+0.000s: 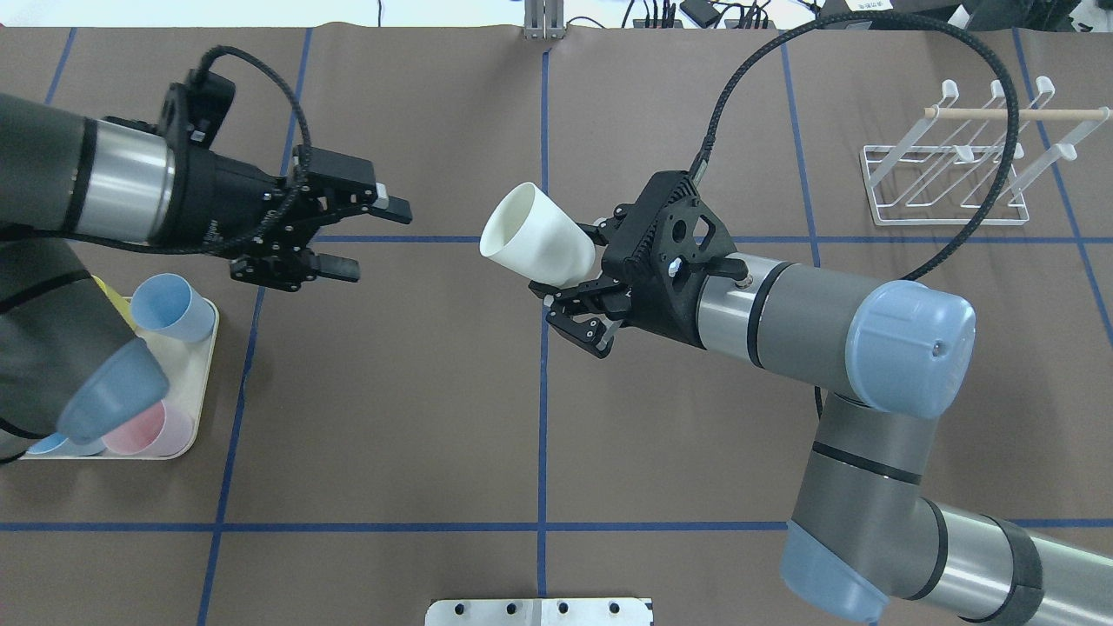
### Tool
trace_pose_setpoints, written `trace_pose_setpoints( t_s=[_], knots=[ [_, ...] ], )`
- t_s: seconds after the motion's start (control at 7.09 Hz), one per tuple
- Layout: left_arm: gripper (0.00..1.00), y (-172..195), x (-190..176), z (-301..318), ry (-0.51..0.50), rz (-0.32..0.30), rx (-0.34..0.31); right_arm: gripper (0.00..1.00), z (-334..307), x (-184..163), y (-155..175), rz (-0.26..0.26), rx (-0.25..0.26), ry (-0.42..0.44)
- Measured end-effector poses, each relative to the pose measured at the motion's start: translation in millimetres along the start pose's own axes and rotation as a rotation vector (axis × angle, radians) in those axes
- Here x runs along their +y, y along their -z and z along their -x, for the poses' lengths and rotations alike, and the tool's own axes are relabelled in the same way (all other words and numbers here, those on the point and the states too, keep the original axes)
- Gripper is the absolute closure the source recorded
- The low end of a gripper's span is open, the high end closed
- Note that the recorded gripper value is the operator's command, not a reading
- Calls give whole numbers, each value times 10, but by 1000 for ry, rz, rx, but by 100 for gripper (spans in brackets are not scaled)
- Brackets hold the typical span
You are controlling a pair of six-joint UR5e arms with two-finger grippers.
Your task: Transfer IKEA cup to right arm and place on rack
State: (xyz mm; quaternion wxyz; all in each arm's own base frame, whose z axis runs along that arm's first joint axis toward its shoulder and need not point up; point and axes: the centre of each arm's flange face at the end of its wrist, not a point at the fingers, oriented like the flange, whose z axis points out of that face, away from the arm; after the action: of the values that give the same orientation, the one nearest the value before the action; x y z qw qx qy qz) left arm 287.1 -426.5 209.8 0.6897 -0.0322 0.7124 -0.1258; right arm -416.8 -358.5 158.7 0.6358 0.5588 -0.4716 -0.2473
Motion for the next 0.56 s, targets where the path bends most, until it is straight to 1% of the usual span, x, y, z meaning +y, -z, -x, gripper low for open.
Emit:
trace_pose_setpoints(
  t_s=[0.14,0.28,0.42,0.56],
  knots=[
    [0,231,-100,171,-52,-6,-25,76,-84,9,21,20,-1,2],
    [0,380,-152,320,-108,-17,-44,85,-265,19,42,69,5,3],
    [0,469,-182,480,-176,-28,-67,90,-579,2,81,157,23,1],
    [0,547,-221,693,-262,-37,-100,99,-942,-27,163,247,57,11]
  ],
)
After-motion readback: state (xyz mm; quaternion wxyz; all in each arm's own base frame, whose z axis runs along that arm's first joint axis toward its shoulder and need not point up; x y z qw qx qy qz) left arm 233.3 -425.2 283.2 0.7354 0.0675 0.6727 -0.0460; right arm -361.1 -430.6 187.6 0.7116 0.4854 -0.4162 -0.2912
